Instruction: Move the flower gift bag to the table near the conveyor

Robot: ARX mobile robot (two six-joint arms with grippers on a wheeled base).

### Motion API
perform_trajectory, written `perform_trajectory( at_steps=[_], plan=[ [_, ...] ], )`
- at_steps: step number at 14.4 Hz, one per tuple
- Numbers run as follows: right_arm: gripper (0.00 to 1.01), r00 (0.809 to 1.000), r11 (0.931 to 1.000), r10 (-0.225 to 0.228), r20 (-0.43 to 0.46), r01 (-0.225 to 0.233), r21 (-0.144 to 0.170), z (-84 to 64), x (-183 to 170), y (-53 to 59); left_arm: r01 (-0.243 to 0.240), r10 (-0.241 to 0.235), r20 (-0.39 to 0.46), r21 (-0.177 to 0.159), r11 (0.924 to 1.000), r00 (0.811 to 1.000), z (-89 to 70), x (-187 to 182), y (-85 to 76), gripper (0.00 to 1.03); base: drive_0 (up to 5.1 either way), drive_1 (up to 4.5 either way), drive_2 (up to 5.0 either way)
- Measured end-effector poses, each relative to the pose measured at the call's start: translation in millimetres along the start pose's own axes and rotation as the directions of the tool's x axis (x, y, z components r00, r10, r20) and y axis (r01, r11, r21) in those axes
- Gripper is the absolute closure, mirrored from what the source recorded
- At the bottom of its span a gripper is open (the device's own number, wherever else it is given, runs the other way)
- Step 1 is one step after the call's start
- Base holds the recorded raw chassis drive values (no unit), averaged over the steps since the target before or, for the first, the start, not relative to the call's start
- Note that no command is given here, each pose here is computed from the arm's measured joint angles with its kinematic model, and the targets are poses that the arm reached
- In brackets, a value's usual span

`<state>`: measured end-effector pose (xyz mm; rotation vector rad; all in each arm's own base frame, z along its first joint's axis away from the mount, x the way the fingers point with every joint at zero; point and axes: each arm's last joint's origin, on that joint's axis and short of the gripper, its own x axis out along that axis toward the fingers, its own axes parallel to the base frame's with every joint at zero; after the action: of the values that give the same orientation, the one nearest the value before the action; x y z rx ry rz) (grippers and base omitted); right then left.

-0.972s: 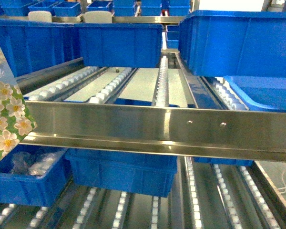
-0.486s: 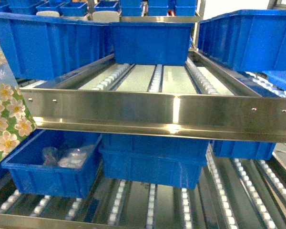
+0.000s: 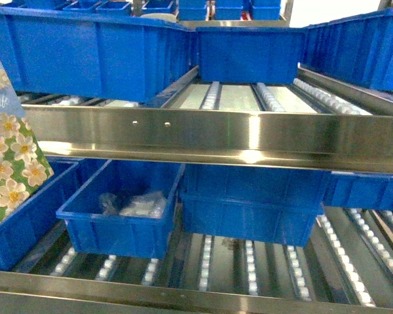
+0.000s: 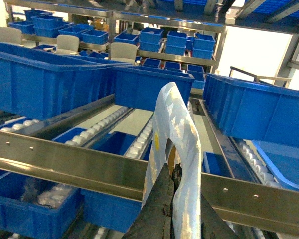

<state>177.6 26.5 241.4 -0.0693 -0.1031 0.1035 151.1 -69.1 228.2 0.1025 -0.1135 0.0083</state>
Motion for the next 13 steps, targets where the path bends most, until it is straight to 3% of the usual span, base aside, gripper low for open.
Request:
perform_trajectory(
  at_steps=[13],
  plan=[
    [0.99,1.0,1.0,0.0,0.002,0.0,0.0,-0.1,-0.3,0.0,0.001,-0.001,0.001,-0.001,1.0,1.0,0.2,-0.1,-0.1,1.01,-4.9,2.41,2.5]
  ],
)
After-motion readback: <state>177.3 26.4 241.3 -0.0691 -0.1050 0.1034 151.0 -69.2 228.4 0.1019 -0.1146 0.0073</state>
